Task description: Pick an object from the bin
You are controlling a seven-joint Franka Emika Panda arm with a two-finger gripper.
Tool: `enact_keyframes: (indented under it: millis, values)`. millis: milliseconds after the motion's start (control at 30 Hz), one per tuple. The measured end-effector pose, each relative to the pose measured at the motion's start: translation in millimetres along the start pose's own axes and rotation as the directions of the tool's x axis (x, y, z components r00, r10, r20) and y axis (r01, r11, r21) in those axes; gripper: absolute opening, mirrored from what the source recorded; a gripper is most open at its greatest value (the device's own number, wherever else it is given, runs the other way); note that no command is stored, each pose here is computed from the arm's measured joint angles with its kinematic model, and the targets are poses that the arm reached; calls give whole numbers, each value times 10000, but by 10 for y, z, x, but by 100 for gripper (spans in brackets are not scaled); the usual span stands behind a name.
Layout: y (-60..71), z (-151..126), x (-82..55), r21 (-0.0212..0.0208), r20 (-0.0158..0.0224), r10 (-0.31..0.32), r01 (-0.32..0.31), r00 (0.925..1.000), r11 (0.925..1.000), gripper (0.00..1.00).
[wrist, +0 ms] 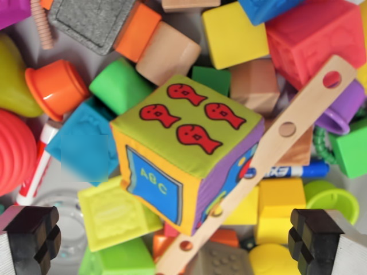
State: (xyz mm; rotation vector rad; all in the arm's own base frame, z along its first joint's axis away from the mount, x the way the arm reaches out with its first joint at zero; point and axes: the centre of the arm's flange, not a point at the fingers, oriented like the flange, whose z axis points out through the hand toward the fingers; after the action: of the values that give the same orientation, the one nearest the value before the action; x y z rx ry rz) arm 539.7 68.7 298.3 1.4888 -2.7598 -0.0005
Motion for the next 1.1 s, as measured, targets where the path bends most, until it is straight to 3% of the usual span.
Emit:
enact_keyframes:
  millis: [233,300,500,767,1067,1100]
  values:
    - [44,116,-38,11,22,774,-774,9970,9970,100]
    - [44,187,-39,22,41,808,-808,9967,9967,100]
    - [46,480,-39,-43,2,835,-835,9965,9965,100]
    - [46,712,-38,-34,33,852,-852,9964,9964,100]
    - [47,872,-35,-43,34,865,-864,9962,9962,100]
    - [47,875,-35,-41,35,865,-865,9962,9962,0]
